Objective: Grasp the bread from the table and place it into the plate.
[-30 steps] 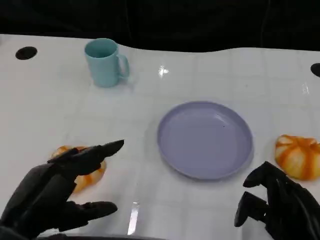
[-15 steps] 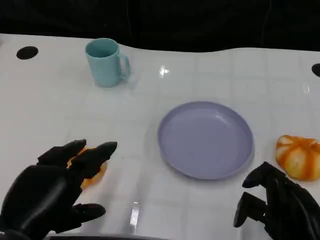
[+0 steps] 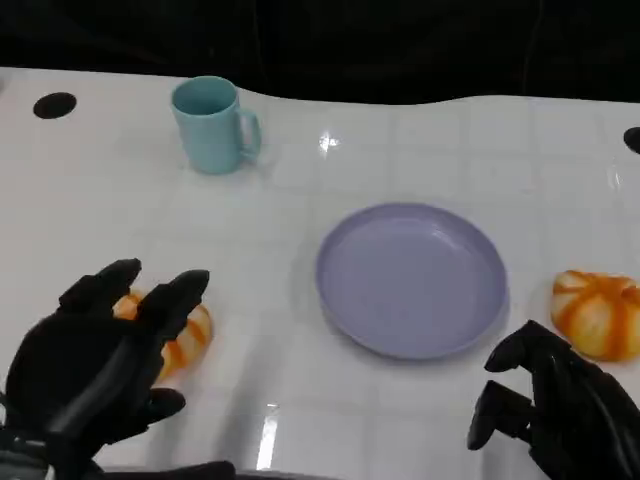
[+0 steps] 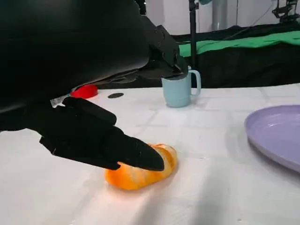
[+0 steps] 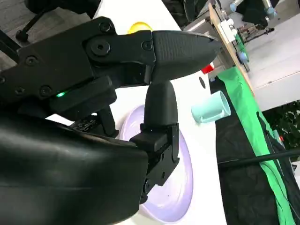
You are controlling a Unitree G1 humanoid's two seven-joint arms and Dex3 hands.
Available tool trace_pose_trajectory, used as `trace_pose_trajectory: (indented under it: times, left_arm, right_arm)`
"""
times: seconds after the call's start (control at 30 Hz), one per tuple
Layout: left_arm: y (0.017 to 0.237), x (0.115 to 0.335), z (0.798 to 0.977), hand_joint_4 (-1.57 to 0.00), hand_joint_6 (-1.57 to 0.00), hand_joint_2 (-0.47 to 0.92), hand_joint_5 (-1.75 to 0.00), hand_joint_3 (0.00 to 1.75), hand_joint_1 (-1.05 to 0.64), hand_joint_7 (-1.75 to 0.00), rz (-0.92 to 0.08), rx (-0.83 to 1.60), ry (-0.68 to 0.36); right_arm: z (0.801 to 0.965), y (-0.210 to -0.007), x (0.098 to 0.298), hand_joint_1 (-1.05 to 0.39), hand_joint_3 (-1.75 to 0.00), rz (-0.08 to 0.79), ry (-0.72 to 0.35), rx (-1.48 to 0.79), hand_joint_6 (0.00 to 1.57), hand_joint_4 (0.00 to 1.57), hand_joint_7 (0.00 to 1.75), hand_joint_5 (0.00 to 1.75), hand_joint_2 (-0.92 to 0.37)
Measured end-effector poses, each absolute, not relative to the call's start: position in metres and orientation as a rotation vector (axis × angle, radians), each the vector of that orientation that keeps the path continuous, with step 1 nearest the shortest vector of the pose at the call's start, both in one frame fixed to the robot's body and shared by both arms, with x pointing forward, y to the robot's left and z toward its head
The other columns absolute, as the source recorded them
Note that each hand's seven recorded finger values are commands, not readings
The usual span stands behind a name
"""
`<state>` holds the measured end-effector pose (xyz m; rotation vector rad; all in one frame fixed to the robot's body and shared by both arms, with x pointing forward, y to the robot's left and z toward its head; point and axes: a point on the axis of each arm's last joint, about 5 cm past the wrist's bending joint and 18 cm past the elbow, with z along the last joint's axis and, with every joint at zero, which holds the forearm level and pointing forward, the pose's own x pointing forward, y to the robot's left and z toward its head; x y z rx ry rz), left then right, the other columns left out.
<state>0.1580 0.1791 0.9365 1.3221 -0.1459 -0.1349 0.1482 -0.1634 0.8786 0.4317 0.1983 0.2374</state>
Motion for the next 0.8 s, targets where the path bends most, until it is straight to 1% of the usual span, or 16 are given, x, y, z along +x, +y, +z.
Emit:
trace_pose_trajectory:
  times: [0.13,0.27,0.47,0.8]
  left_arm:
    - [0.177,0.163,0.939,-0.12,-0.22,0.84,-0.04,0.0,-0.42,0.0,-0.121,1.359,-0.123]
    - [0.175,0.166,0.938,-0.11,-0.2,0.85,-0.03,0.0,-0.43,0.0,-0.138,1.382,-0.085]
    - [0.172,0.173,0.941,-0.1,-0.19,0.86,-0.02,0.01,-0.44,0.0,-0.165,1.398,-0.045]
    - [0.173,0.192,0.929,-0.09,-0.18,0.87,-0.01,0.0,-0.41,0.0,-0.254,1.438,0.066]
  right_arm:
    - [0.879,-0.163,0.148,-0.55,-0.44,0.235,0.199,0.432,0.44,0.71,1.72,1.75,-0.92]
    - [0.879,-0.163,0.148,-0.55,-0.43,0.231,0.199,0.432,0.44,0.71,1.72,1.75,-0.92]
    - [0.879,-0.163,0.148,-0.54,-0.42,0.225,0.199,0.431,0.45,0.72,1.71,1.75,-0.92]
    - [0.879,-0.163,0.147,-0.53,-0.45,0.229,0.202,0.43,0.43,0.71,1.71,1.75,-0.92]
